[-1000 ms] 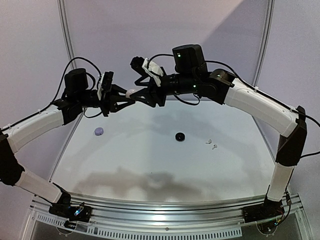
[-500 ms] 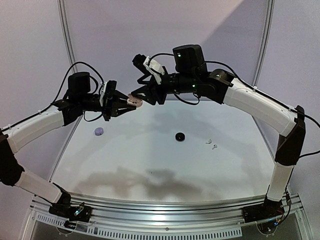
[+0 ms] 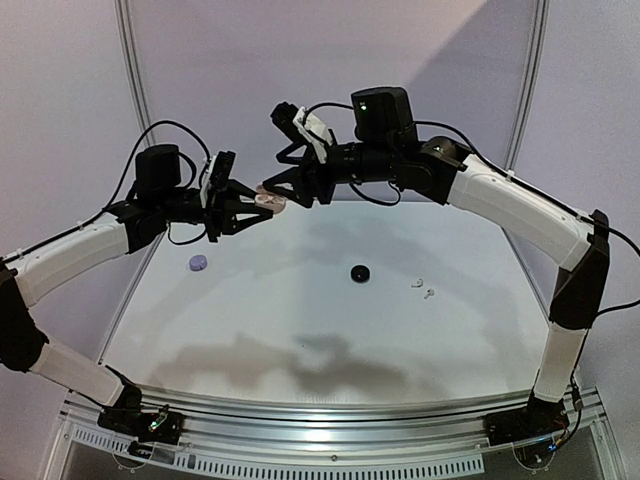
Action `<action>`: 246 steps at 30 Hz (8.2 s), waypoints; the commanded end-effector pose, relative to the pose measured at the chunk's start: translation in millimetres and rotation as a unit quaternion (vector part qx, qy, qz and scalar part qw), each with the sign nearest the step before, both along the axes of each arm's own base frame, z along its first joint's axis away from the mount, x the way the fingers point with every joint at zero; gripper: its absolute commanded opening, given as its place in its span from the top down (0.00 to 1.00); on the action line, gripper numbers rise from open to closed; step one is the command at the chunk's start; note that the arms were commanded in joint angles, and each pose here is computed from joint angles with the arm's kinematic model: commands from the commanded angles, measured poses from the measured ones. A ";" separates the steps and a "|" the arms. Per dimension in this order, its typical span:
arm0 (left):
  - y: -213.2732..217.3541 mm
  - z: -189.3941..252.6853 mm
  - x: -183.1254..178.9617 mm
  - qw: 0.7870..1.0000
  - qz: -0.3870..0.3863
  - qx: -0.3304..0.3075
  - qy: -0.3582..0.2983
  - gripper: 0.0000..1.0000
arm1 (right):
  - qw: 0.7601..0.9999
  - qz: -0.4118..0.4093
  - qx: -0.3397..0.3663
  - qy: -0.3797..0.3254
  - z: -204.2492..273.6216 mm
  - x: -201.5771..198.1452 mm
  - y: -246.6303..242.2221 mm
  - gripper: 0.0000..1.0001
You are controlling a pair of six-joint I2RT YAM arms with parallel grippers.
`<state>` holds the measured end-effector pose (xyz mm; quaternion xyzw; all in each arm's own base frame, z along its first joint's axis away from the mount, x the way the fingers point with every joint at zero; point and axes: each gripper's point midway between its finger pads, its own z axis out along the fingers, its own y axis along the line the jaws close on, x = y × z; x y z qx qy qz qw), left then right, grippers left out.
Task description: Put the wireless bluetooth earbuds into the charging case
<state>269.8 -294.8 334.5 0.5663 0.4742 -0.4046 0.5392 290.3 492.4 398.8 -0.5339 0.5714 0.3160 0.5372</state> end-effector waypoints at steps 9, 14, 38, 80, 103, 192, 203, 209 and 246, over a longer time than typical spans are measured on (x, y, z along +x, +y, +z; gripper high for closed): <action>-1.1 2.2 3.3 0.997 0.030 -0.023 0.074 1.00 | 0.967 -0.099 0.198 0.128 92.9 56.4 -73.1 0.33; 1.4 4.0 11.4 0.995 0.061 -0.033 0.078 1.00 | 0.871 -0.407 0.118 0.249 -7.8 145.3 -180.2 0.43; 7.6 2.0 10.8 0.995 0.066 -0.038 0.070 1.00 | 0.549 -0.631 -0.200 0.510 -351.3 113.7 -334.4 0.66; 7.6 5.0 14.3 0.995 0.066 -0.039 0.060 1.00 | 0.508 -0.601 -0.248 0.565 -404.9 75.1 -334.2 0.81; 7.9 2.0 17.3 0.996 0.071 -0.036 0.050 1.00 | 0.563 -0.628 -0.177 0.508 -343.9 107.3 -335.9 0.94; 0.2 37.9 67.2 0.954 0.248 -0.153 -0.074 1.00 | 0.970 -0.239 -0.002 -0.053 -9.4 55.0 6.6 1.00; 1.5 37.7 67.8 0.953 0.251 -0.154 -0.076 1.00 | 0.969 -0.239 -0.017 -0.050 -23.5 57.2 12.5 0.90; 1.4 35.8 67.5 0.953 0.251 -0.152 -0.074 1.00 | 0.970 -0.239 -0.013 -0.046 -22.9 57.2 13.0 0.72; 9.6 17.6 70.4 0.954 0.266 -0.133 -0.031 1.00 | 0.729 -0.580 0.039 0.360 -102.3 171.3 -270.9 0.54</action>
